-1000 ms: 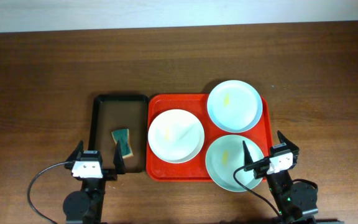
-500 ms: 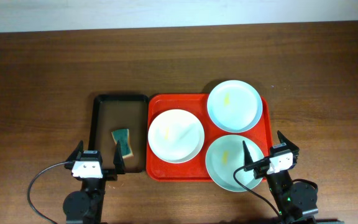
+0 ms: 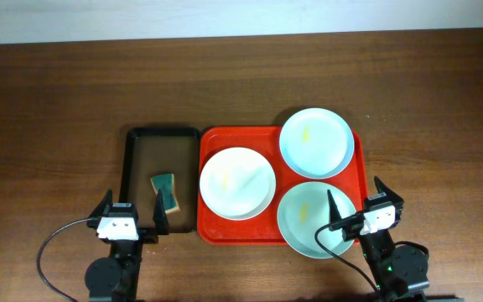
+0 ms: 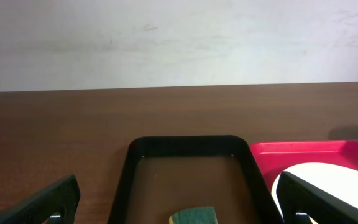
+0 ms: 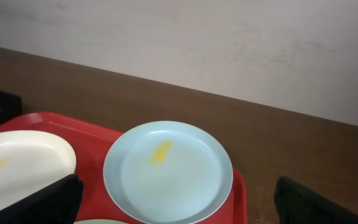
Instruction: Clean dirty plates on tray and stack at the side
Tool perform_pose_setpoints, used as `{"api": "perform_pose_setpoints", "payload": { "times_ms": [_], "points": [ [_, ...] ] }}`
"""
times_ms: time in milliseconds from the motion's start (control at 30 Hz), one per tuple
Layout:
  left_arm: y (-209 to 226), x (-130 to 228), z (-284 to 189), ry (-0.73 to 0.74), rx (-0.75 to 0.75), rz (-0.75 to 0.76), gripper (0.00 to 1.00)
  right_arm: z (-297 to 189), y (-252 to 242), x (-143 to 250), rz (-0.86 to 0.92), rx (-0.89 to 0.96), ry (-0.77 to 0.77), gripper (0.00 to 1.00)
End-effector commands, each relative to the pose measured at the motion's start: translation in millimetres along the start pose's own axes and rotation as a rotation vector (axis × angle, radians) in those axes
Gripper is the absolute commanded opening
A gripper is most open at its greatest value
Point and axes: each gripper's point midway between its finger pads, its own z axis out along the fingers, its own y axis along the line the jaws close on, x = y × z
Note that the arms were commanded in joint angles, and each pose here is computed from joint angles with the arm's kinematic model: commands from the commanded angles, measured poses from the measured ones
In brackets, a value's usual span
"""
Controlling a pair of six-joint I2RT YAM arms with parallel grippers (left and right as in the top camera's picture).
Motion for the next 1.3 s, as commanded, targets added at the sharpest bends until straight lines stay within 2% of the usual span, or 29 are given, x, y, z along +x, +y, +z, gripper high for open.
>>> {"api": "perform_pose_setpoints", "payload": {
  "times_ms": [0, 1133, 1267],
  "points": [
    [2.4, 1.4, -0.3, 0.003, -0.012, 0.018, 0.99, 0.8, -0.4, 5.5, 0.008, 0.005, 0.016, 0.98],
    [0.6, -1.9, -0.3, -0.011, -0.001, 0.018, 0.99, 0.8, 2.7, 3.5, 0.008, -0.014, 0.007, 0.98],
    [0.4, -4.4, -0.3, -0.021, 0.000, 0.018, 0.99, 0.8, 3.4, 3.1, 0.120, -0.017, 0.007, 0.98]
  ]
}}
